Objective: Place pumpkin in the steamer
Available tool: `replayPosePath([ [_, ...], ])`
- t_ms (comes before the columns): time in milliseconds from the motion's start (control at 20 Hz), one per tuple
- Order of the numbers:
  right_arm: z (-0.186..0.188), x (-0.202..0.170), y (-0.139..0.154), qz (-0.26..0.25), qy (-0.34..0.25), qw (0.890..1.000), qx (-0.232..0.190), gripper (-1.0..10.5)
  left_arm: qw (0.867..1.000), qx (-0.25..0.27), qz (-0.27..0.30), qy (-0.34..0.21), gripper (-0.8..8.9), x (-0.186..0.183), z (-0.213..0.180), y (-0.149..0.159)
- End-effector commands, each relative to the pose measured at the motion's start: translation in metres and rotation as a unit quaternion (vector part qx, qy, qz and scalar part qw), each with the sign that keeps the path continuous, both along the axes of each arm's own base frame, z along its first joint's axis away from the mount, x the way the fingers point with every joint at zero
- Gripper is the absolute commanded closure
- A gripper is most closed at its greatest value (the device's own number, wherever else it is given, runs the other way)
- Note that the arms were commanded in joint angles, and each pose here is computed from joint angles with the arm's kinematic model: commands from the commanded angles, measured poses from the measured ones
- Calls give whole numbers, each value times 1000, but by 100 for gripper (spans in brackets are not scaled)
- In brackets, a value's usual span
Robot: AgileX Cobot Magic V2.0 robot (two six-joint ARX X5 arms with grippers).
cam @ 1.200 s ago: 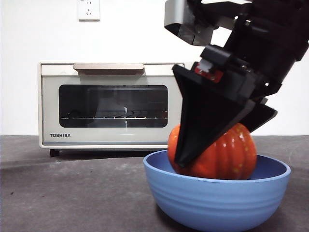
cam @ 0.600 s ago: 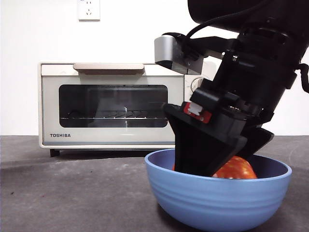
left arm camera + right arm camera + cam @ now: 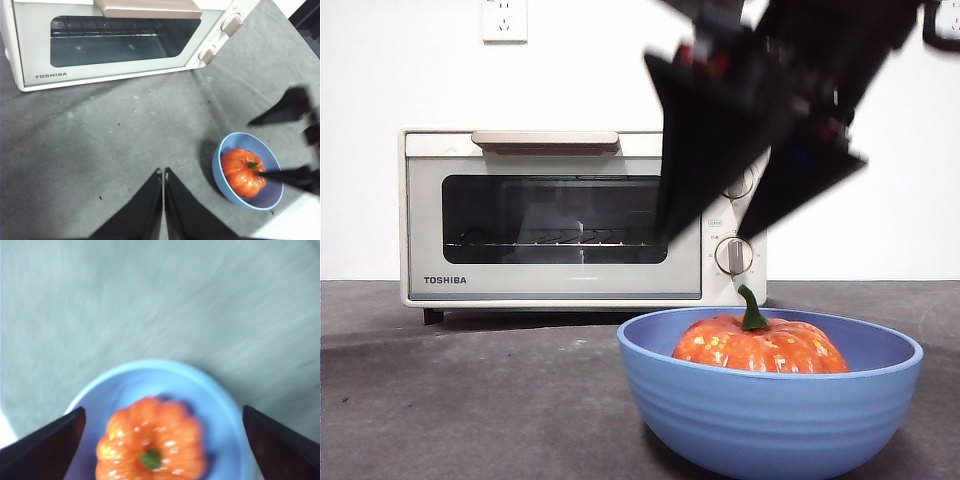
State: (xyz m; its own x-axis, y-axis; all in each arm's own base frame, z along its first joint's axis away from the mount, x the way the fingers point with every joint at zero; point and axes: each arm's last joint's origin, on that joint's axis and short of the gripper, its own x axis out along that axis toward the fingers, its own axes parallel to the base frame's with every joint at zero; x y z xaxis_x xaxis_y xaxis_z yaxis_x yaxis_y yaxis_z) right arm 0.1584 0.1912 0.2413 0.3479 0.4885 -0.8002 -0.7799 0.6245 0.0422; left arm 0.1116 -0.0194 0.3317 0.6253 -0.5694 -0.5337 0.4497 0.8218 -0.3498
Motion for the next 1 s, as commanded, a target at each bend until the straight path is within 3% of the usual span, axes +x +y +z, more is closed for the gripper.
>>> replayPosePath([
  [50, 22, 2, -3, -12, -16, 1000, 23, 444, 1000, 1, -6, -14, 798, 1, 5, 0],
  [450, 68, 7, -78, -106, 9, 987, 124, 458, 1000, 1, -6, -13, 798, 1, 5, 0],
  [700, 81, -1, -119, -107, 22, 968, 224, 459, 1000, 1, -6, -13, 798, 0, 5, 0],
  [1000, 71, -13, -129, -106, 16, 968, 227, 460, 1000, 1, -5, -21, 798, 1, 7, 0],
])
